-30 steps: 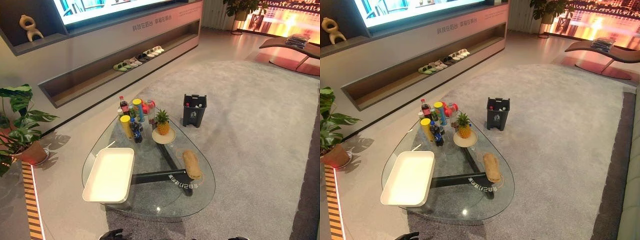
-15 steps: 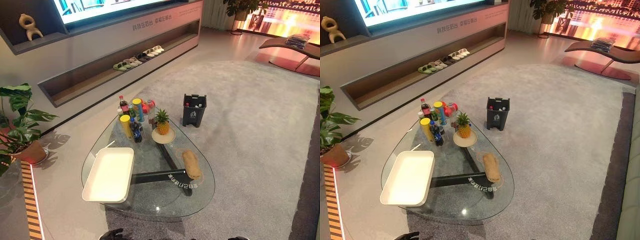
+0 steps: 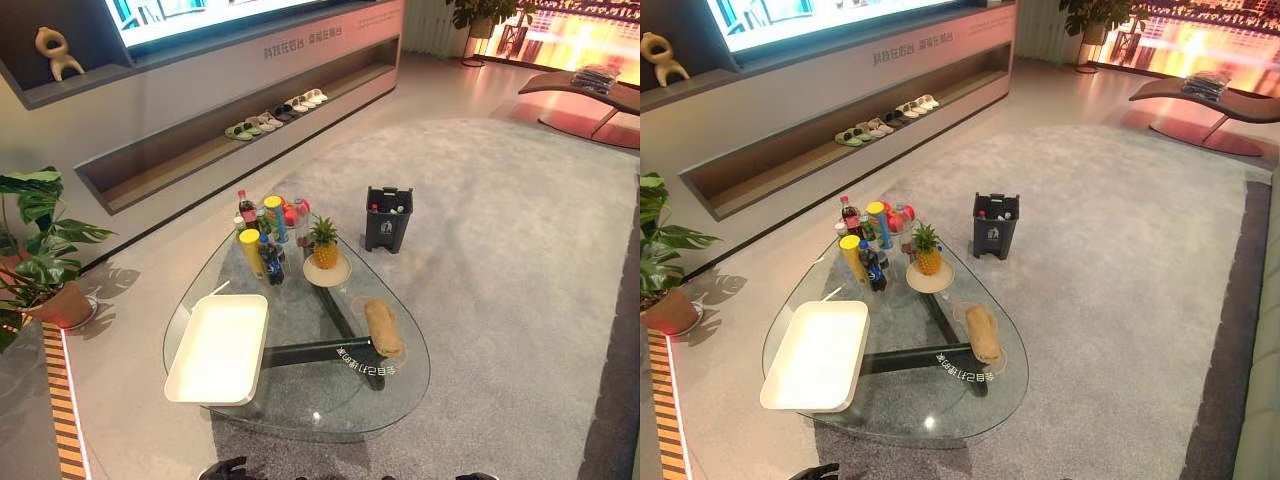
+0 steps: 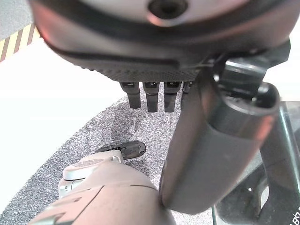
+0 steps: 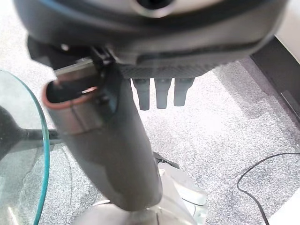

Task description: Wipe the table with a cloth and put it in the basket.

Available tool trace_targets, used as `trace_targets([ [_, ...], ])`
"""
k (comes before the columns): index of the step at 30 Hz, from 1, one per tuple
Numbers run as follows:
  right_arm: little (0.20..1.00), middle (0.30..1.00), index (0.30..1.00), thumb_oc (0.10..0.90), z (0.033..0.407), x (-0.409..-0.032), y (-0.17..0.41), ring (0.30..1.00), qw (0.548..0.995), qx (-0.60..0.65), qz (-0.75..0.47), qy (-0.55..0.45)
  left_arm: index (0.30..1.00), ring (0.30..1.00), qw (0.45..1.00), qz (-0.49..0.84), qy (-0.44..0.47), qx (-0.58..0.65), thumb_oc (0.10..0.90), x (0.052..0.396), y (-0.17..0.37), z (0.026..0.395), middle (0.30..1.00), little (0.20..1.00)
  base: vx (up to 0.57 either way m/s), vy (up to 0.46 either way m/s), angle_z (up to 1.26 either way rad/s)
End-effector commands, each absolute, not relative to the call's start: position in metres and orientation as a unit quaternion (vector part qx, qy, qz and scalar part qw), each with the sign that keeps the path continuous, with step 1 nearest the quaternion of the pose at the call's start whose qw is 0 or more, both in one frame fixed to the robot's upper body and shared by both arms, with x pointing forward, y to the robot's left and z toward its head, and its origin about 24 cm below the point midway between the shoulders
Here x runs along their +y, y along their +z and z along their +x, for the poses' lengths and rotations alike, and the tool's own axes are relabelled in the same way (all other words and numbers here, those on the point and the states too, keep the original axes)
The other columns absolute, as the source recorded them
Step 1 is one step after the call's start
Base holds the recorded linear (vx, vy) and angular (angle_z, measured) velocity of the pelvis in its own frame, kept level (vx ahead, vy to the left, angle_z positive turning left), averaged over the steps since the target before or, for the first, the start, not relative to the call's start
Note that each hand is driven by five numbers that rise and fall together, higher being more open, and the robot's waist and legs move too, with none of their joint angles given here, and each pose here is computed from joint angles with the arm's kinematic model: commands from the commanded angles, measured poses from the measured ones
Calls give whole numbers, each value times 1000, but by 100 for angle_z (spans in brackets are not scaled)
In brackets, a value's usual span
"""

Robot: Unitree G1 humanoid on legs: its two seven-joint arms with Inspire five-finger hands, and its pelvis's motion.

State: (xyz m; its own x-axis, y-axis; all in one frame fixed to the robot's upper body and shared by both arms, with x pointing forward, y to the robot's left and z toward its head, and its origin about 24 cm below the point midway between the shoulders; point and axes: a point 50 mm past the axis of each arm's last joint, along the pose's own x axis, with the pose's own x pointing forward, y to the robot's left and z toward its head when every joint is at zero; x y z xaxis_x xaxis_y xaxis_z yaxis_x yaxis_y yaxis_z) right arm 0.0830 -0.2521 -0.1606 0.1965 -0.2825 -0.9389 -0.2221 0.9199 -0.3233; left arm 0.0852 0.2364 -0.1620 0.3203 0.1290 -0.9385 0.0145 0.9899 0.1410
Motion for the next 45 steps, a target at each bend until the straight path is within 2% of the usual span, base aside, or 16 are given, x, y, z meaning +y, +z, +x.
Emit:
trace_targets([
  [1,900,900,900,800,109,-270,-149,900,756,612,-230,-38,900,900,846,61,50,527,800,238,-151,127,900,900,0,0,0],
  [5,900,900,900,800,122,-274,-144,900,765,597,-239,-41,900,900,863,49,71,498,800,240,-144,144,900,900,-70,32,-1],
  [10,900,900,900,800,179,-270,-123,900,812,531,-233,-73,900,900,905,29,95,414,800,239,-119,200,900,900,-266,11,0],
  [18,900,900,900,800,219,-277,-99,900,847,472,-209,-127,900,900,933,2,117,339,800,248,-89,242,900,900,-133,5,-2],
  [26,900,900,900,800,256,-282,-69,900,887,389,-188,-162,900,900,942,-12,126,310,800,260,-70,261,900,900,-84,-37,7],
  [34,900,900,900,800,289,-286,-33,900,924,282,-156,-205,900,900,944,-10,125,304,800,265,-66,262,900,900,-18,-59,7],
  [45,900,900,900,800,319,-310,31,900,934,118,-113,-318,900,900,946,-4,123,298,800,268,-62,264,900,900,-2,-4,1],
])
